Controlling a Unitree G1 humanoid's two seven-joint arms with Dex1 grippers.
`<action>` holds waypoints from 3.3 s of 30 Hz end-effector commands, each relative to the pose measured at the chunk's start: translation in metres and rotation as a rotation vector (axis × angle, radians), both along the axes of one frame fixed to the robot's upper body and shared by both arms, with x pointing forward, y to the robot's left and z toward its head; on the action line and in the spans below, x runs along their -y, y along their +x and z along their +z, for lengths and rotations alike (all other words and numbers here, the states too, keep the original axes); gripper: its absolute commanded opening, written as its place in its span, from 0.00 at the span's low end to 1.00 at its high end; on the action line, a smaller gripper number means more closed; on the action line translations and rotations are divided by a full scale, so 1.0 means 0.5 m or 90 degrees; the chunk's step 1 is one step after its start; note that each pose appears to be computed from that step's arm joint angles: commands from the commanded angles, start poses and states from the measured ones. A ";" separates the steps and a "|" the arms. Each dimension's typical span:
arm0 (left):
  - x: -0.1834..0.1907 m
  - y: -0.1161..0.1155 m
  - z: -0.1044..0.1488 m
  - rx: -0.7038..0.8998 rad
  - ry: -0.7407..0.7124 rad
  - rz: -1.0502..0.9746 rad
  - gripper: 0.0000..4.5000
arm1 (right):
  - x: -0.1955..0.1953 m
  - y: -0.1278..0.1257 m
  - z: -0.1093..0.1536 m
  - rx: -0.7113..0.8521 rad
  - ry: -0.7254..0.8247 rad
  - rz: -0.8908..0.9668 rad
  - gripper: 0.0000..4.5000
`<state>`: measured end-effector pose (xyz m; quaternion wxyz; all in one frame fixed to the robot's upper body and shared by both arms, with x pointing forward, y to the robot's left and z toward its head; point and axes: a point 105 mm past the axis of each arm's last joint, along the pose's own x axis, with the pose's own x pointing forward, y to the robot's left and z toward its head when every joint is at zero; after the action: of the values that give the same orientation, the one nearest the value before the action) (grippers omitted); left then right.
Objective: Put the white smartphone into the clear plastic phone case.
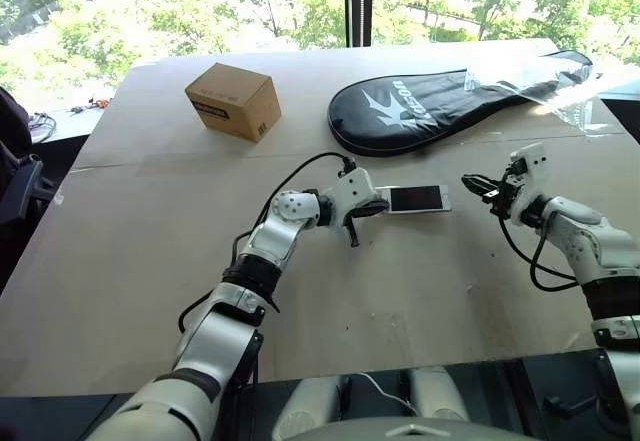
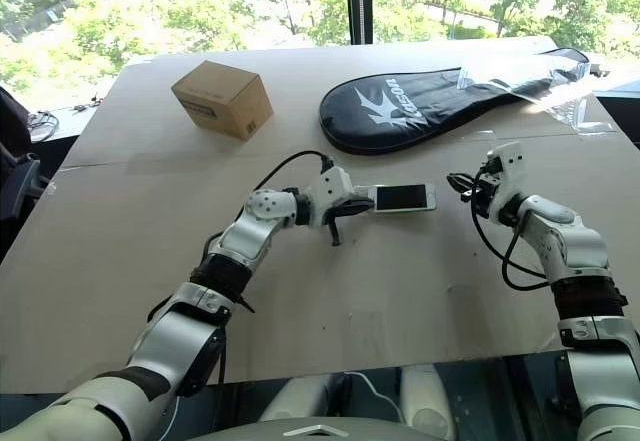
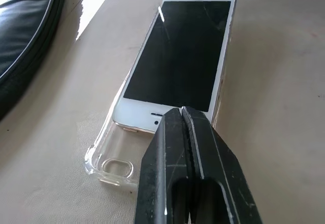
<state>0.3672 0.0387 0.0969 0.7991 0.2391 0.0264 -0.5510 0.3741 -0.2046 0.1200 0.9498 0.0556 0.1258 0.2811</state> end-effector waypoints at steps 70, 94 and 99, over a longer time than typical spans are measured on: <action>0.024 -0.022 0.091 -0.109 -0.052 0.020 0.00 | -0.106 -0.068 0.050 0.115 0.099 0.108 0.01; -0.009 -0.010 0.003 -0.134 -0.024 0.068 0.00 | -0.106 -0.050 -0.089 0.122 0.038 0.116 0.01; -0.013 -0.013 0.000 -0.135 -0.021 0.069 0.00 | -0.100 -0.056 -0.029 0.199 0.131 0.109 0.01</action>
<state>0.3624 0.0426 0.0996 0.8257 0.1586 0.1094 -0.5301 0.3495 -0.1547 0.0858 0.9271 0.0800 -0.0004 0.3663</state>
